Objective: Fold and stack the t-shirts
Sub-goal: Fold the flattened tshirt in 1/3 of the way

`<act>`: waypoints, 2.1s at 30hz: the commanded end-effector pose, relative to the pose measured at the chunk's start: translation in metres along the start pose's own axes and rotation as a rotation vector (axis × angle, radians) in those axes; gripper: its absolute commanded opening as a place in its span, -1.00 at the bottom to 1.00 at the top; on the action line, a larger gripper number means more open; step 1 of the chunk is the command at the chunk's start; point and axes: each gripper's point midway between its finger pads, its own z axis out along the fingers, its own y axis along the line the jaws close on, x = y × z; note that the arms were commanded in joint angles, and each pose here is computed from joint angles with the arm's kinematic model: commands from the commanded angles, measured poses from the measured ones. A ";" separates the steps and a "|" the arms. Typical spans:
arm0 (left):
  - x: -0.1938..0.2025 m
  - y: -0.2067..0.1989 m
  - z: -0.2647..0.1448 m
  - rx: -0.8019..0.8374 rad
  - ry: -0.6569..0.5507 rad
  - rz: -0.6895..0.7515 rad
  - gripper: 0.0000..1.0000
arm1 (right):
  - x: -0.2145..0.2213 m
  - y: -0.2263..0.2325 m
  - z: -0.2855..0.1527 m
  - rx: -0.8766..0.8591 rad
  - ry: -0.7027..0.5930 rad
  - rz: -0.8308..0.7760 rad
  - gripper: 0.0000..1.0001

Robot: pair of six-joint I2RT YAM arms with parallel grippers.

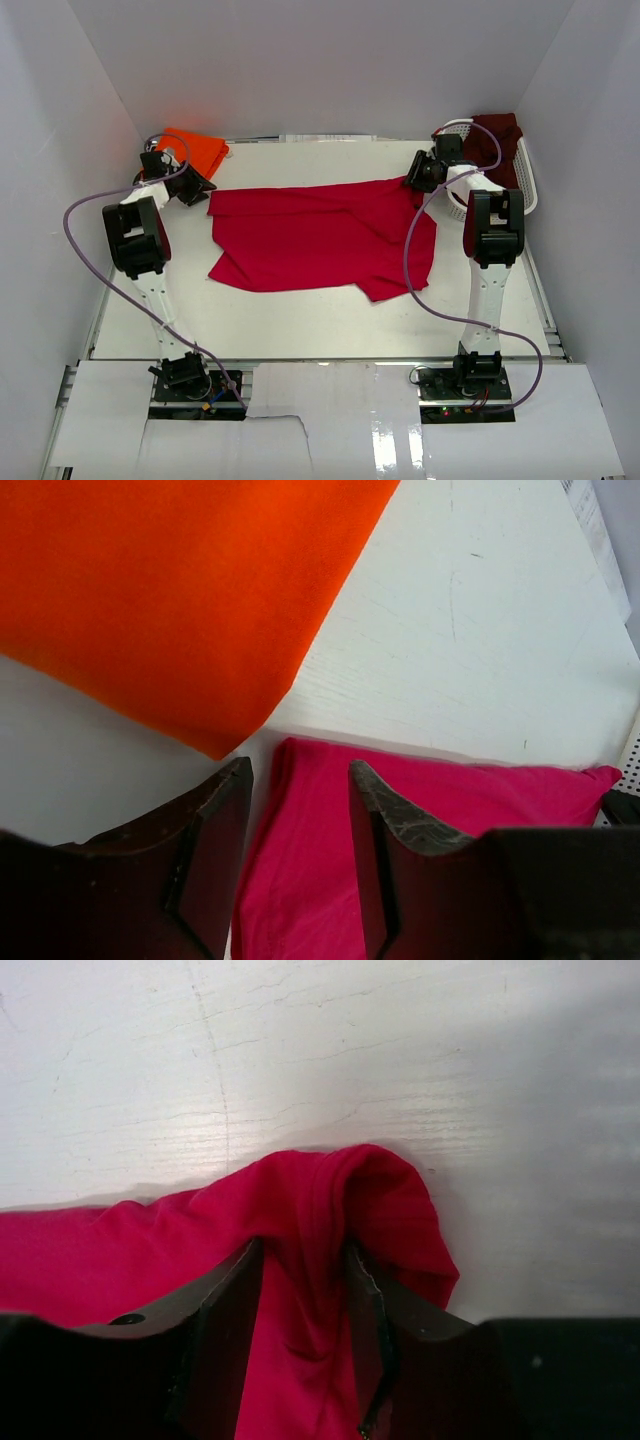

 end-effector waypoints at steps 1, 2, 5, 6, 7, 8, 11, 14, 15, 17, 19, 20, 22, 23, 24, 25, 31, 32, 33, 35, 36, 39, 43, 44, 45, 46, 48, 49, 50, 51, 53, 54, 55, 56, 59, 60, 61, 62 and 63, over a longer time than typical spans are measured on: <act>-0.029 -0.027 -0.035 0.009 -0.081 0.046 0.08 | -0.040 0.017 -0.025 -0.020 -0.097 -0.070 -0.07; -0.031 -0.028 -0.038 0.003 -0.088 0.048 0.11 | -0.042 0.017 -0.028 -0.014 -0.102 -0.077 -0.06; -0.039 -0.031 -0.056 -0.025 -0.114 0.043 0.12 | -0.051 0.020 -0.044 0.000 -0.127 -0.102 0.00; -0.039 -0.028 -0.062 -0.052 -0.113 0.029 0.12 | -0.057 0.026 -0.055 -0.005 -0.145 -0.116 0.01; -0.042 -0.035 -0.073 -0.053 -0.126 0.036 0.12 | -0.057 0.026 -0.060 0.001 -0.147 -0.121 0.01; -0.041 -0.036 -0.078 -0.066 -0.127 0.040 0.12 | -0.056 0.028 -0.065 -0.002 -0.148 -0.128 0.01; -0.033 -0.042 -0.107 -0.102 -0.129 0.052 0.13 | -0.056 0.037 -0.089 0.006 -0.166 -0.179 0.01; -0.015 -0.048 -0.135 -0.117 -0.122 0.064 0.19 | -0.053 0.054 -0.109 -0.026 -0.170 -0.243 0.06; -0.007 -0.050 -0.140 -0.114 -0.107 0.066 0.20 | -0.048 0.063 -0.110 -0.053 -0.151 -0.263 0.06; 0.011 -0.053 -0.153 -0.104 -0.083 0.060 0.20 | -0.033 0.084 -0.109 -0.108 -0.092 -0.323 0.06; 0.028 -0.056 -0.159 -0.084 -0.051 0.056 0.20 | -0.018 0.094 -0.101 -0.133 -0.036 -0.363 0.06; 0.045 -0.055 -0.165 -0.083 -0.030 0.048 0.20 | -0.003 0.105 -0.094 -0.160 0.012 -0.400 0.06; 0.063 -0.057 -0.170 -0.066 0.000 0.039 0.20 | 0.012 0.115 -0.088 -0.192 0.060 -0.415 0.06; 0.079 -0.051 -0.170 -0.070 0.032 0.024 0.20 | 0.023 0.122 -0.082 -0.212 0.086 -0.427 0.06; 0.085 -0.056 -0.176 -0.062 0.028 0.036 0.20 | 0.032 0.126 -0.079 -0.236 0.105 -0.430 0.06; 0.089 -0.054 -0.179 -0.063 0.031 0.039 0.20 | 0.037 0.129 -0.076 -0.245 0.112 -0.431 0.07; 0.115 -0.047 -0.188 -0.073 0.062 0.008 0.24 | 0.056 0.137 -0.052 -0.316 0.174 -0.409 0.07; 0.119 -0.048 -0.188 -0.065 0.073 -0.002 0.25 | 0.061 0.136 -0.047 -0.315 0.189 -0.409 0.07; 0.125 -0.046 -0.188 -0.062 0.088 -0.016 0.25 | 0.062 0.136 -0.045 -0.317 0.191 -0.413 0.07; 0.130 -0.047 -0.188 -0.047 0.103 -0.036 0.26 | 0.068 0.135 -0.040 -0.318 0.207 -0.415 0.07; 0.133 -0.047 -0.187 -0.043 0.113 -0.042 0.26 | 0.069 0.134 -0.039 -0.321 0.210 -0.415 0.07; 0.143 -0.045 -0.184 -0.035 0.147 -0.076 0.27 | 0.077 0.131 -0.033 -0.321 0.230 -0.413 0.07; 0.151 -0.043 -0.184 -0.033 0.155 -0.098 0.27 | 0.088 0.127 -0.027 -0.324 0.252 -0.408 0.07; 0.155 -0.043 -0.185 -0.023 0.163 -0.099 0.27 | 0.090 0.127 -0.024 -0.331 0.251 -0.407 0.07; 0.154 -0.044 -0.186 -0.022 0.161 -0.098 0.27 | 0.092 0.126 -0.024 -0.331 0.257 -0.405 0.07; 0.155 -0.043 -0.186 -0.023 0.163 -0.102 0.27 | 0.094 0.126 -0.024 -0.332 0.259 -0.403 0.06; 0.158 -0.044 -0.188 -0.018 0.163 -0.098 0.27 | 0.096 0.126 -0.022 -0.341 0.263 -0.396 -0.20; 0.159 -0.044 -0.188 -0.016 0.164 -0.098 0.27 | 0.098 0.126 -0.022 -0.344 0.269 -0.392 -0.28; 0.160 -0.044 -0.189 -0.016 0.169 -0.101 0.27 | 0.098 0.127 -0.022 -0.350 0.268 -0.388 -0.33; 0.161 -0.044 -0.189 -0.015 0.168 -0.098 0.27 | 0.100 0.127 -0.021 -0.356 0.273 -0.385 -0.33; 0.161 -0.044 -0.190 -0.016 0.170 -0.095 0.27 | 0.101 0.129 -0.021 -0.361 0.273 -0.384 -0.29; 0.161 -0.044 -0.190 -0.014 0.168 -0.095 0.27 | 0.101 0.129 -0.021 -0.366 0.271 -0.383 -0.28; 0.161 -0.045 -0.191 -0.012 0.168 -0.092 0.27 | 0.101 0.129 -0.021 -0.366 0.270 -0.383 -0.28; 0.161 -0.045 -0.191 -0.014 0.167 -0.090 0.27 | 0.102 0.129 -0.021 -0.366 0.271 -0.383 -0.28; 0.162 -0.044 -0.192 -0.017 0.168 -0.084 0.27 | 0.102 0.129 -0.019 -0.368 0.274 -0.380 -0.29; 0.161 -0.044 -0.192 -0.018 0.169 -0.083 0.27 | 0.103 0.129 -0.019 -0.369 0.276 -0.380 -0.34; 0.162 -0.044 -0.192 -0.017 0.171 -0.084 0.27 | 0.103 0.129 -0.019 -0.370 0.275 -0.375 -0.52; 0.162 -0.044 -0.192 -0.014 0.172 -0.084 0.27 | 0.103 0.130 -0.019 -0.373 0.276 -0.373 -0.65; 0.163 -0.044 -0.192 -0.015 0.173 -0.083 0.27 | 0.104 0.130 -0.019 -0.379 0.282 -0.369 -0.77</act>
